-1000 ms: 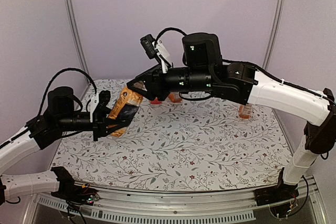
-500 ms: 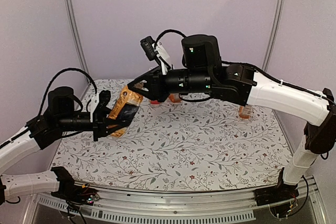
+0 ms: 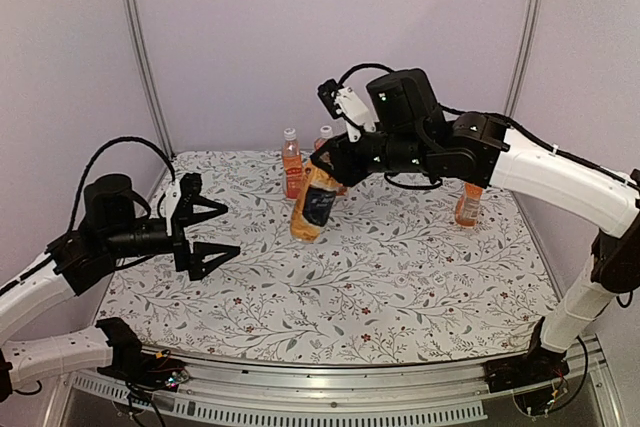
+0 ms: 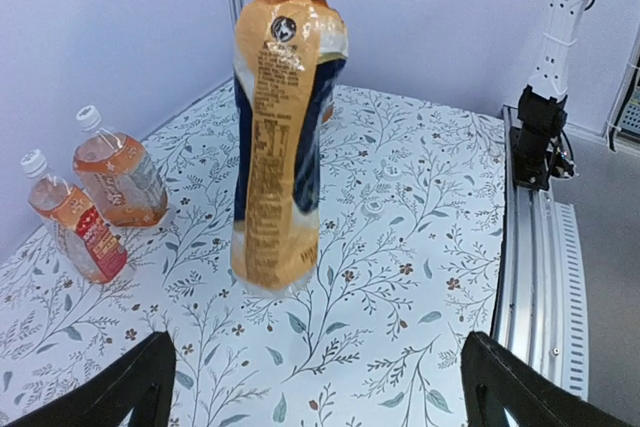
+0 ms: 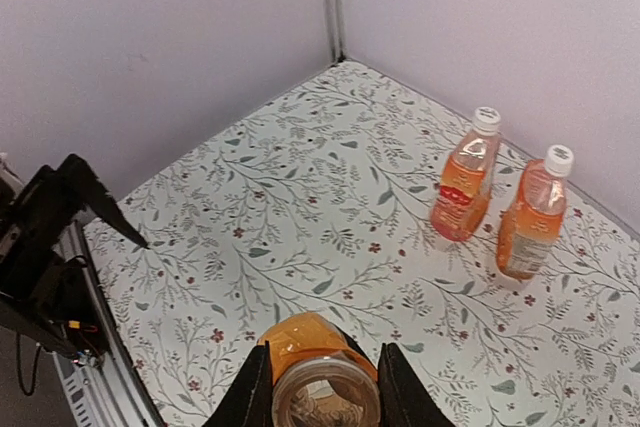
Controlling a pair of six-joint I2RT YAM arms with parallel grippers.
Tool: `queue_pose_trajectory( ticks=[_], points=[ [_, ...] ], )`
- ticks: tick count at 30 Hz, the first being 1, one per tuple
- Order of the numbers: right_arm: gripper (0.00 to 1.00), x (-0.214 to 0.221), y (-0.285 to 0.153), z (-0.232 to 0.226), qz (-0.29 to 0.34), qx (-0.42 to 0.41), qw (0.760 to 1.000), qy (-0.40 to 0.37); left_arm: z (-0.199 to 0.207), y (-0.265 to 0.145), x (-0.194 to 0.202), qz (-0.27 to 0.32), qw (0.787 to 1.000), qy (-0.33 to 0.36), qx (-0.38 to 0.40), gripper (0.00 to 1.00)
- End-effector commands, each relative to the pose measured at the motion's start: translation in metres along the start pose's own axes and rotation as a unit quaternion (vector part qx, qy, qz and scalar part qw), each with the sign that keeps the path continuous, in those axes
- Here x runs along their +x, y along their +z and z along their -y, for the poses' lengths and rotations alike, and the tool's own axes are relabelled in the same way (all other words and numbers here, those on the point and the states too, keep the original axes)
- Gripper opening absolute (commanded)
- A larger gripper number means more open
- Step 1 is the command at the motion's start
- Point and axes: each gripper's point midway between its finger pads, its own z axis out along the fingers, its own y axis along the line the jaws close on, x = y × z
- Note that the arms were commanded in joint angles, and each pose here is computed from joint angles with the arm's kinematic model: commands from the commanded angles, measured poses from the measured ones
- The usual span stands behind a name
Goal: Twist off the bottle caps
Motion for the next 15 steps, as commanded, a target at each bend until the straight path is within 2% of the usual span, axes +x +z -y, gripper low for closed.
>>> queue_pose_trajectory(
  ticks=[1,7,11,15],
  points=[
    [0.0,0.034,-0.034,0.133,-0.064,0.246,0.967,-0.016,-0.013,-0.004,0.012,0.004,0.999,-0.031,-0.033,1.0],
    [0.0,0.065,-0.043,0.226,-0.08,0.334,0.939,0.022,-0.039,-0.013,0.042,0.004,0.99,-0.099,-0.097,1.0],
    [0.0,0.077,-0.038,0.269,-0.088,0.347,0.933,0.045,-0.055,-0.023,0.06,0.002,0.981,-0.135,-0.139,1.0],
    [0.0,0.089,-0.031,0.303,-0.1,0.355,0.927,0.07,-0.06,-0.029,0.065,0.007,0.977,-0.152,-0.149,0.99]
  ],
)
